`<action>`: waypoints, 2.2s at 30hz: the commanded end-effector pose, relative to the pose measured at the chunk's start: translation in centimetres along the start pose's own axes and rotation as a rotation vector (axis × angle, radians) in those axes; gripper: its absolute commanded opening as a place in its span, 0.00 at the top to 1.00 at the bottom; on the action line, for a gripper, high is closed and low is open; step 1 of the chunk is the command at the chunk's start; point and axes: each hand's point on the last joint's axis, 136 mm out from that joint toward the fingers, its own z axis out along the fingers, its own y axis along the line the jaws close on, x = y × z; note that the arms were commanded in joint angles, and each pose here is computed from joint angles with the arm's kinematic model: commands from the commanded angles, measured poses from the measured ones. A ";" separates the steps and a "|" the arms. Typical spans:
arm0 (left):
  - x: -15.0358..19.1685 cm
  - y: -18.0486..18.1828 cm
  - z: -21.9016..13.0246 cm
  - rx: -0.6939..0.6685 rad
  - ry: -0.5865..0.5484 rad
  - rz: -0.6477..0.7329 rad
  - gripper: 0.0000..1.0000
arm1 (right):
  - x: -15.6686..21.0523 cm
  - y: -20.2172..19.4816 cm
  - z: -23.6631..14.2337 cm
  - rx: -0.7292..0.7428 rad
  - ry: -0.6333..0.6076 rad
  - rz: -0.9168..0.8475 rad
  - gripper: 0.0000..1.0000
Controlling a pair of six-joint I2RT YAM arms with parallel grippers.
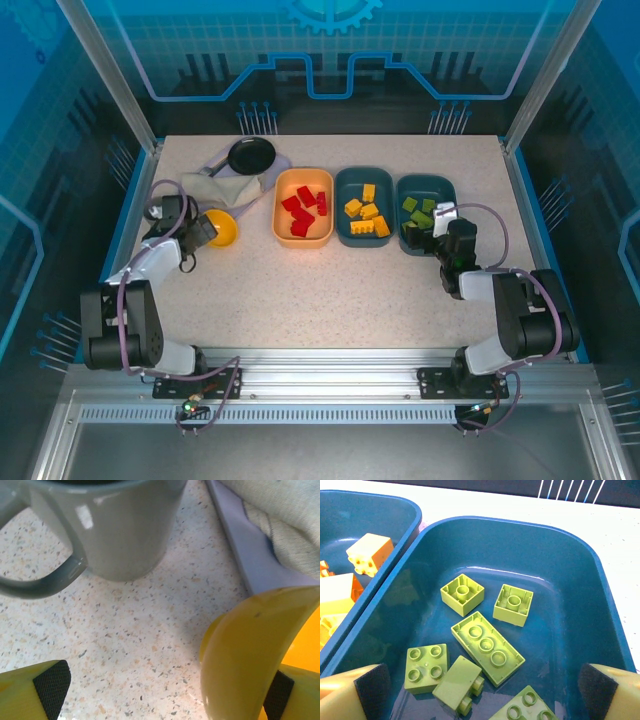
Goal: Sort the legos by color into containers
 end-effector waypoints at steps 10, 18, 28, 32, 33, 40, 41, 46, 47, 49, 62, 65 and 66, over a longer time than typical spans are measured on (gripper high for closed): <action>-0.4 2.9 -0.3 -0.075 0.054 -0.125 0.01 | -0.8 0.1 0.2 -0.001 -0.032 -0.012 0.00; -0.8 -0.4 -0.8 0.067 0.018 -0.061 0.01 | -0.8 0.1 0.2 0.000 -0.032 -0.013 0.00; -1.8 -5.6 -1.7 0.333 -0.229 0.089 0.01 | -0.8 0.1 0.2 -0.001 -0.031 -0.012 0.00; -1.5 -5.6 -1.8 0.381 -0.329 0.135 0.01 | -0.8 0.1 0.2 0.000 -0.032 -0.012 0.00; -1.1 -5.6 -1.9 0.396 -0.350 0.159 0.01 | -0.8 0.2 0.2 -0.003 -0.032 -0.012 0.00; -1.5 -6.7 -2.1 0.459 -0.427 0.227 0.01 | -0.8 0.1 0.2 -0.002 -0.031 -0.011 0.00; -1.3 -7.1 -2.1 0.474 -0.419 0.234 0.01 | -0.8 0.2 0.2 -0.002 -0.031 -0.012 0.00; -0.5 -8.7 -2.0 0.507 -0.448 0.301 0.01 | -0.8 0.1 0.2 -0.002 -0.032 -0.013 0.00; -0.4 -8.7 -1.9 0.501 -0.442 0.304 0.01 | -0.8 0.2 0.2 -0.003 -0.031 -0.013 0.00; -0.3 -8.9 -1.9 0.500 -0.449 0.319 0.01 | -0.8 0.1 0.2 -0.002 -0.031 -0.013 0.00; 0.8 -8.9 -1.0 0.494 -0.488 0.326 0.01 | -0.8 0.1 0.2 -0.003 -0.030 -0.012 0.00; 0.7 -8.9 -1.0 0.494 -0.488 0.326 0.01 | -0.8 0.2 0.2 -0.003 -0.030 -0.011 0.00; 0.7 -8.9 -1.0 0.492 -0.486 0.325 0.01 | -0.7 0.2 0.2 -0.004 -0.029 -0.013 0.00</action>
